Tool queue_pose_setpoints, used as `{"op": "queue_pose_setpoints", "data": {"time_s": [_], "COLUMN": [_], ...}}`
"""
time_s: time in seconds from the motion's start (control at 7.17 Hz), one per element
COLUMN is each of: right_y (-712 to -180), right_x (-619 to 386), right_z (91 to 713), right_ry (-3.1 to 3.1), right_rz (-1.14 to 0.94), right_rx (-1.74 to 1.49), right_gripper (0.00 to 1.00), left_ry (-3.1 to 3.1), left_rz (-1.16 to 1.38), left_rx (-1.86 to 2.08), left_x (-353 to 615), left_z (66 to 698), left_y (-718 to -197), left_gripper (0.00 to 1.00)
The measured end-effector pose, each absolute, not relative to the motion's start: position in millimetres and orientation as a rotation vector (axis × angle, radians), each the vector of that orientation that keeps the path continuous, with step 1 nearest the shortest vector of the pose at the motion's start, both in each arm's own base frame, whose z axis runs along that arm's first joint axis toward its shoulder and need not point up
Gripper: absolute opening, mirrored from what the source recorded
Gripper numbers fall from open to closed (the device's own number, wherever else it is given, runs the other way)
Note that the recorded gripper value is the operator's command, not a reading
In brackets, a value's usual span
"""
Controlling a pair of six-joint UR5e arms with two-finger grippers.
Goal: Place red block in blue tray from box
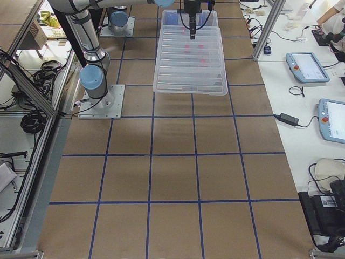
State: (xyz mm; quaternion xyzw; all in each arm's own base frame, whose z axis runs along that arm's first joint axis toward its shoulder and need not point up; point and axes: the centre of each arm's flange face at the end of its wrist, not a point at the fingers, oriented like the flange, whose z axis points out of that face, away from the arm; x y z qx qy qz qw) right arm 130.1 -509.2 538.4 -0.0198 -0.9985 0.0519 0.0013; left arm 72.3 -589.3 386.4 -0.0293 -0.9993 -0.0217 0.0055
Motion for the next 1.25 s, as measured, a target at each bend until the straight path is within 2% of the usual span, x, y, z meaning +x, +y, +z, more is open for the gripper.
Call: {"op": "queue_pose_setpoints", "data": {"time_s": [0.56,0.98,1.25], "right_y": [-509.1,-509.1,-509.1], "right_x": [130.2,130.1,130.0], "right_z": [538.0,537.4,537.8], "right_ry": [-3.136,-3.134,-3.133], "right_rz": [0.162,0.16,0.161], "right_rx": [-0.065,-0.07,-0.07], "right_gripper": [1.0,1.0,1.0], "left_ry": [-3.183,-3.159,-3.158], "left_rz": [0.059,0.031,0.028], "left_rx": [-0.125,-0.26,-0.329], "left_x": [-39.0,-122.4,-134.1], "left_z": [464.7,478.3,481.4], "left_y": [-548.0,-511.4,-498.5], "left_gripper": [1.0,1.0,1.0]}}
